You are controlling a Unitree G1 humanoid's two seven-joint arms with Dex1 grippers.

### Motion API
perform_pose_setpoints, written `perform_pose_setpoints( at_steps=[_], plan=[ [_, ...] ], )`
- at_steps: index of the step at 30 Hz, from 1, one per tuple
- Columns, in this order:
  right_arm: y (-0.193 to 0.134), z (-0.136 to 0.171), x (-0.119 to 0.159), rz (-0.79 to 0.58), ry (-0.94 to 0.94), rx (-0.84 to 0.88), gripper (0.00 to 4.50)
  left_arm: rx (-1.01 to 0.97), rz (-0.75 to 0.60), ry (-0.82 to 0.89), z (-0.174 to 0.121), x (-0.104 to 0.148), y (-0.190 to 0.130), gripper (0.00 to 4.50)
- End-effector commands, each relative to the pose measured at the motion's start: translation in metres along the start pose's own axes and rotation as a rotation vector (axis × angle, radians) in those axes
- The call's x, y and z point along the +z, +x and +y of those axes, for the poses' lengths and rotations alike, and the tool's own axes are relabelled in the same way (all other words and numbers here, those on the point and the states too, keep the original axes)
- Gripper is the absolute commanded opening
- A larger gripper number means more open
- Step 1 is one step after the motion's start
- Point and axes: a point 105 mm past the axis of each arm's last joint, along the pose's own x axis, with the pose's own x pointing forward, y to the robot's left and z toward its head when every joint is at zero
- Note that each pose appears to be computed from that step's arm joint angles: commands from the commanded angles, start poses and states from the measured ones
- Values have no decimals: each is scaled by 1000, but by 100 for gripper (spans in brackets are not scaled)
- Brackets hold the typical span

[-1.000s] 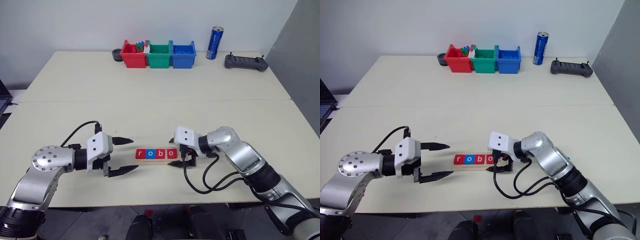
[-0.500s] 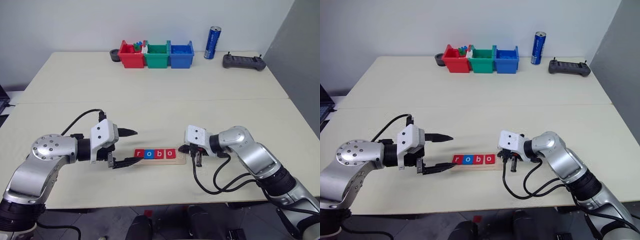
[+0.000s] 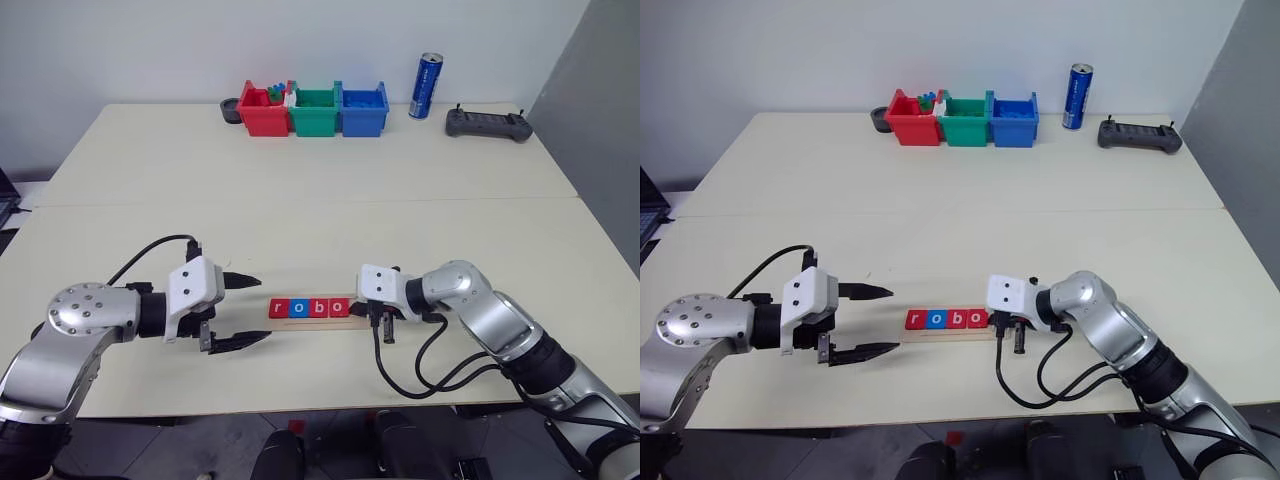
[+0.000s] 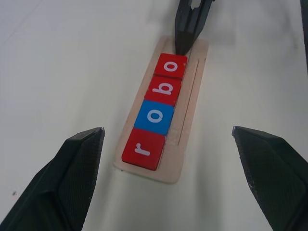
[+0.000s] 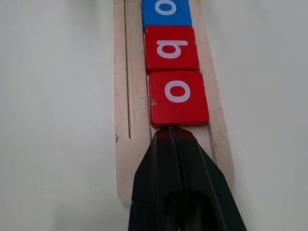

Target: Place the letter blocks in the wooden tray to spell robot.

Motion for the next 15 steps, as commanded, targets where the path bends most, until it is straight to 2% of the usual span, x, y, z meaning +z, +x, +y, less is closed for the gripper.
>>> perform_pose_setpoints(
  at_steps=[1,7,10,13,15],
  plan=[
    [1,-2,14,-37,-43,-6,4,27,9,38,4,-7,-11,450],
    [0,-4,17,-47,-50,-16,4,23,-7,32,0,-21,-12,450],
    [-12,-11,18,-50,-50,-43,4,21,-28,28,0,-23,-11,450],
    [-33,-18,22,-81,-31,-100,62,21,-53,20,1,-24,-10,450],
    [-51,-23,22,-111,16,-190,125,21,-68,13,3,-24,-10,450]
  ],
)
